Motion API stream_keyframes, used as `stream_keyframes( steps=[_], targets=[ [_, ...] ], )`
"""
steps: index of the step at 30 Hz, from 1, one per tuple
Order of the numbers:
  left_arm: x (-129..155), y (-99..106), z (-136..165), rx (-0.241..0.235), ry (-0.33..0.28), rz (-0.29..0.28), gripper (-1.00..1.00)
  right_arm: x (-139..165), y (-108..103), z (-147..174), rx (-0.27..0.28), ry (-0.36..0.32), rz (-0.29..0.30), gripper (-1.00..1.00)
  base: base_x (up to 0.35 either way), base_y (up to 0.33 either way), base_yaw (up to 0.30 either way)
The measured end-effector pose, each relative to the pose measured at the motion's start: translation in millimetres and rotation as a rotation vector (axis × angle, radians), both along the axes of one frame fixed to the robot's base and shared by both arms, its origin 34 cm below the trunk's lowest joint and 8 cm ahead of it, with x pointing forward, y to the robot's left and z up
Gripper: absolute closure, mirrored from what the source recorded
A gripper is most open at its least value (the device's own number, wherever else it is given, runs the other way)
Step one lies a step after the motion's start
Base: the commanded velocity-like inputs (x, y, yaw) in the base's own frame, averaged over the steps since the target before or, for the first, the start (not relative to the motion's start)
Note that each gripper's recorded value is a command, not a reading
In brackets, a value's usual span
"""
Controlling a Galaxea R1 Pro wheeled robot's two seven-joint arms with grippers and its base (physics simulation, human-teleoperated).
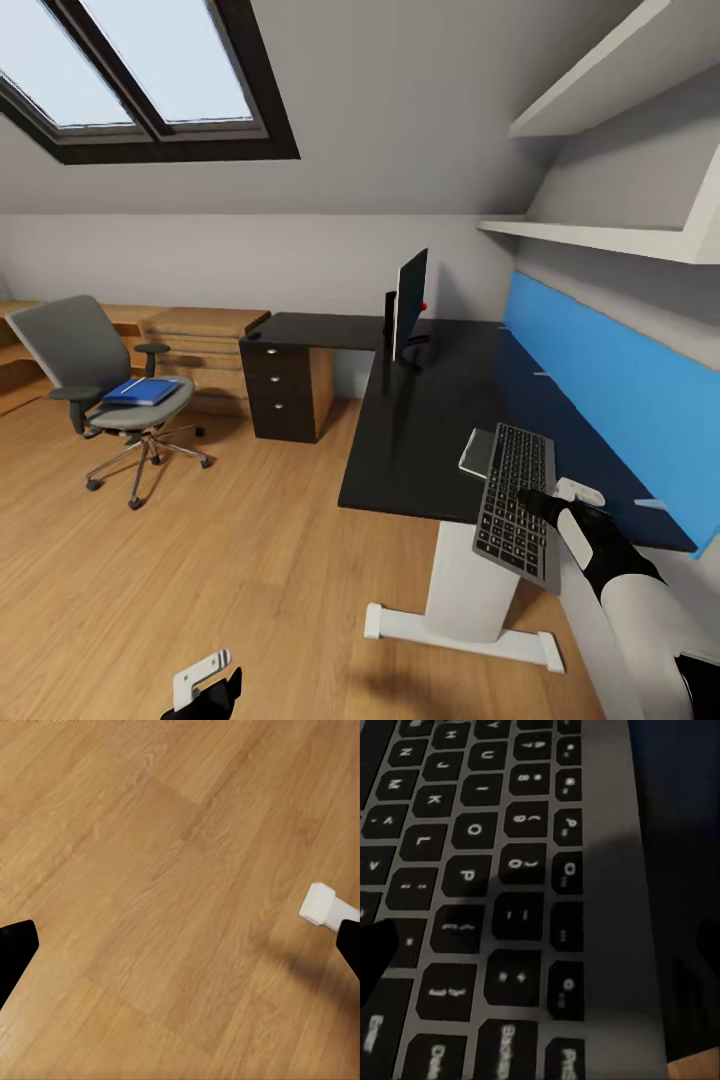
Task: In the bedroom, organize the workspace by keeping the computer under the desk, ensuring the monitor is on the desk, placing the keyboard on the desk next to the monitor, placing the mouse on the desk next to the keyboard, moving the folder from the swivel chair onto the desk next to the mouse, stacking the notebook on top of the folder with the pen on top of the notebook, and positioning the swivel chair next to the desk.
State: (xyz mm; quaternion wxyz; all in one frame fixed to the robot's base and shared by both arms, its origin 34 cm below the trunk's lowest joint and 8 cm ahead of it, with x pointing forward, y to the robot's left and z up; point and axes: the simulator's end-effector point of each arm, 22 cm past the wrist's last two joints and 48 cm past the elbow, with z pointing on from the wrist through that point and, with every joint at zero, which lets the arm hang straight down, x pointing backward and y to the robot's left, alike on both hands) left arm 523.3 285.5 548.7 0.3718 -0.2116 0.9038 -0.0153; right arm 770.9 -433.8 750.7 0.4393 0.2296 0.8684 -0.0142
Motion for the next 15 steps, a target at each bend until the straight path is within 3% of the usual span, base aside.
stream_keyframes(
  steps=[15],
  targets=[
    [1.2, -0.5, 25.8, 0.0, 0.001, -0.001, -1.0, 1.3, -0.5, 25.9, -0.001, 0.001, 0.0, -1.0, 0.0, 0.0, 0.0]
  ],
)
